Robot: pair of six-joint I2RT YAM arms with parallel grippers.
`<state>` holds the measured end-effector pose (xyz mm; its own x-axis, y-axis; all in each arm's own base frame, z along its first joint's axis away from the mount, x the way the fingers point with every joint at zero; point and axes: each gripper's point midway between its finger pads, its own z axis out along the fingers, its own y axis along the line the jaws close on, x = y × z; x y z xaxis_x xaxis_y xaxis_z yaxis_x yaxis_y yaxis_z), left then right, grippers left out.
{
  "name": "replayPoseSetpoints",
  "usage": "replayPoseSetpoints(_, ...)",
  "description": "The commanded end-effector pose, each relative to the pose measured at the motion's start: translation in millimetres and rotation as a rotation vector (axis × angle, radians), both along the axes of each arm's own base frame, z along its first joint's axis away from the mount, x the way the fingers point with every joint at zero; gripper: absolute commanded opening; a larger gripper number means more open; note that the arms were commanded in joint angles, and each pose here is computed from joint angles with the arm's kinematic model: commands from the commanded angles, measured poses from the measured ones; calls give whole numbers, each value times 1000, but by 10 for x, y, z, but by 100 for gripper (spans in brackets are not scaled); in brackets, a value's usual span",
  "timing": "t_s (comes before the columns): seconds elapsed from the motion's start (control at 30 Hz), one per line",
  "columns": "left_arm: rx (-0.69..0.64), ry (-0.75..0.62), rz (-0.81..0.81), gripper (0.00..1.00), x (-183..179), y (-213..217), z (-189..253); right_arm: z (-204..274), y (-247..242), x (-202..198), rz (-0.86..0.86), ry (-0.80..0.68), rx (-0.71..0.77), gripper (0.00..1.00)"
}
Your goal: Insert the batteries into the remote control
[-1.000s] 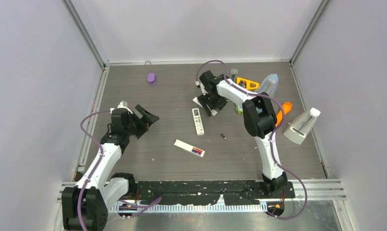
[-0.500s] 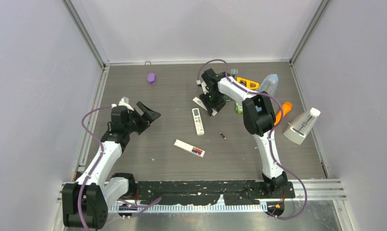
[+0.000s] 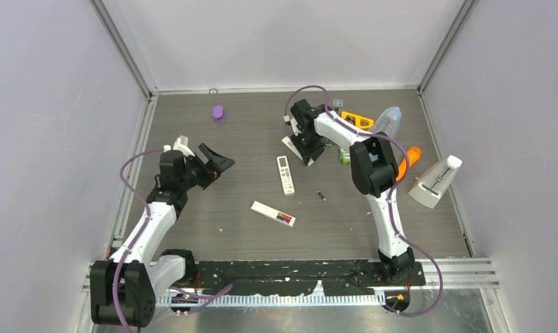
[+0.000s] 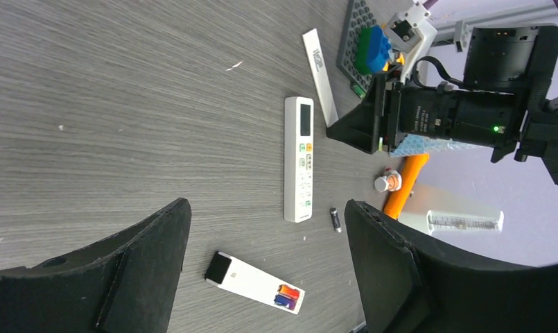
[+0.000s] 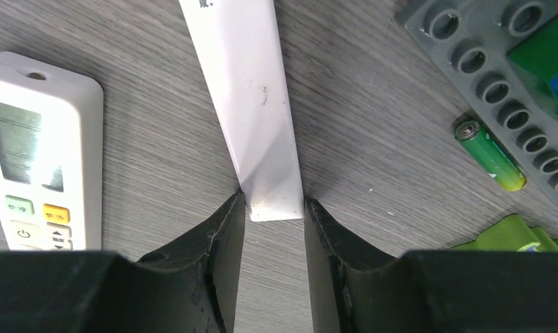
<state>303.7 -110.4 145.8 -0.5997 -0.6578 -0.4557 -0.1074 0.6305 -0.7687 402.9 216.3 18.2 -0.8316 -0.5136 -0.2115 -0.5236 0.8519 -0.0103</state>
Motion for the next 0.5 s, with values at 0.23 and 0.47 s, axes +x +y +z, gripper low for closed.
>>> replayPoseSetpoints(0.23, -64, -152, -139, 81, 64, -206, 262, 215, 137, -120, 1, -46, 82, 34)
replayPoseSetpoints(0.47, -83, -163, -180, 80, -20, -271, 210, 445, 268, -227, -32, -65, 202, 33)
